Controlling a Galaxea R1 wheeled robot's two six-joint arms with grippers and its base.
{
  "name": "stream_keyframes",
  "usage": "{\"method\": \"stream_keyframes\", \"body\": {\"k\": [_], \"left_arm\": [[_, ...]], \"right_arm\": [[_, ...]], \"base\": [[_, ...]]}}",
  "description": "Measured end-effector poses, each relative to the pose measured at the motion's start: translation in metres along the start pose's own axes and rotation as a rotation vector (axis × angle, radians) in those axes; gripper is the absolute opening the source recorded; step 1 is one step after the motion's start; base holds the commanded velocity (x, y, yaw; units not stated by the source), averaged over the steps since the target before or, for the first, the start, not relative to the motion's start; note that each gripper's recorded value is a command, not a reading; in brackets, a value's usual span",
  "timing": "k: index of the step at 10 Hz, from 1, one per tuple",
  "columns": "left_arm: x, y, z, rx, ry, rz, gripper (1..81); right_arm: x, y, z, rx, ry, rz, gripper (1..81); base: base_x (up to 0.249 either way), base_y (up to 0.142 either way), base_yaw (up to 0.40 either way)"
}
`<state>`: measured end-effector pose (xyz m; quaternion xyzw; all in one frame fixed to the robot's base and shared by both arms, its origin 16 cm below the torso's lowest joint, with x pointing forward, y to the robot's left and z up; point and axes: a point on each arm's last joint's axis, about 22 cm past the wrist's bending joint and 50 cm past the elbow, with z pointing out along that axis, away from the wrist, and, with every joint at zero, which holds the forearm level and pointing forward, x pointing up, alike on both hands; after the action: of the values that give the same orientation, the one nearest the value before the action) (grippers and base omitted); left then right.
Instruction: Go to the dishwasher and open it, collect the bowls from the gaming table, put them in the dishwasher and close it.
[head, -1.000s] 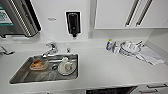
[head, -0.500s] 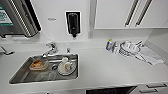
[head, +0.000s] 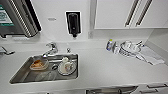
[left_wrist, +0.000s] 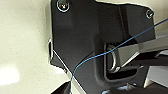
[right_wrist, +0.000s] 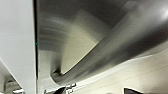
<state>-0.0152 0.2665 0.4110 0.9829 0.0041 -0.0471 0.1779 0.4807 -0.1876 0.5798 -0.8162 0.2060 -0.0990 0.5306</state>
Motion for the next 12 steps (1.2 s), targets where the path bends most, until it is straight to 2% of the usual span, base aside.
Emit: {"method": "stream_keyframes", "body": {"k": [1, 2, 4, 5, 6, 7, 8, 10, 12], "left_arm": [[0.000, 0.000, 0.000, 0.001, -0.002, 0.000, 81.1], [0.000, 0.000, 0.000, 0.000, -0.003, -0.001, 81.1], [-0.002, 0.007, 0.002, -0.009, -0.004, -0.003, 81.1], [0.000, 0.011, 0.004, -0.014, -0.002, -0.003, 81.1], [-0.001, 0.015, 0.006, -0.019, -0.003, -0.004, 81.1], [-0.002, 0.014, 0.005, -0.018, -0.005, -0.001, 81.1], [-0.002, 0.013, 0.005, -0.016, -0.005, -0.001, 81.1], [0.003, 0.016, 0.007, -0.021, 0.001, 0.000, 81.1], [0.002, 0.025, 0.010, -0.032, 0.001, -0.002, 81.1]], "right_arm": [[-0.007, -0.023, 0.019, 0.060, -0.030, 0.003, 81.1], [-0.008, -0.018, 0.014, 0.055, -0.031, 0.011, 81.1], [-0.006, 0.020, -0.019, -0.024, 0.004, 0.032, 81.1], [-0.022, 0.040, -0.028, -0.052, 0.001, 0.059, 81.1], [-0.054, 0.064, -0.036, -0.082, -0.018, 0.100, 81.1], [-0.082, 0.090, -0.051, -0.125, -0.029, 0.134, 81.1], [-0.105, 0.122, -0.079, -0.196, -0.031, 0.149, 81.1], [-0.135, 0.173, -0.130, -0.344, -0.040, 0.124, 81.1], [-0.188, 0.205, -0.145, -0.431, -0.094, 0.085, 81.1]], "base": [[0.000, 0.000, 0.000], [0.000, 0.000, 0.000], [0.000, 0.000, 0.000], [0.000, 0.000, 0.000], [0.000, 0.000, 0.000], [0.000, 0.000, 0.000], [0.000, 0.000, 0.000], [0.000, 0.000, 0.000], [0.000, 0.000, 0.000]]}}
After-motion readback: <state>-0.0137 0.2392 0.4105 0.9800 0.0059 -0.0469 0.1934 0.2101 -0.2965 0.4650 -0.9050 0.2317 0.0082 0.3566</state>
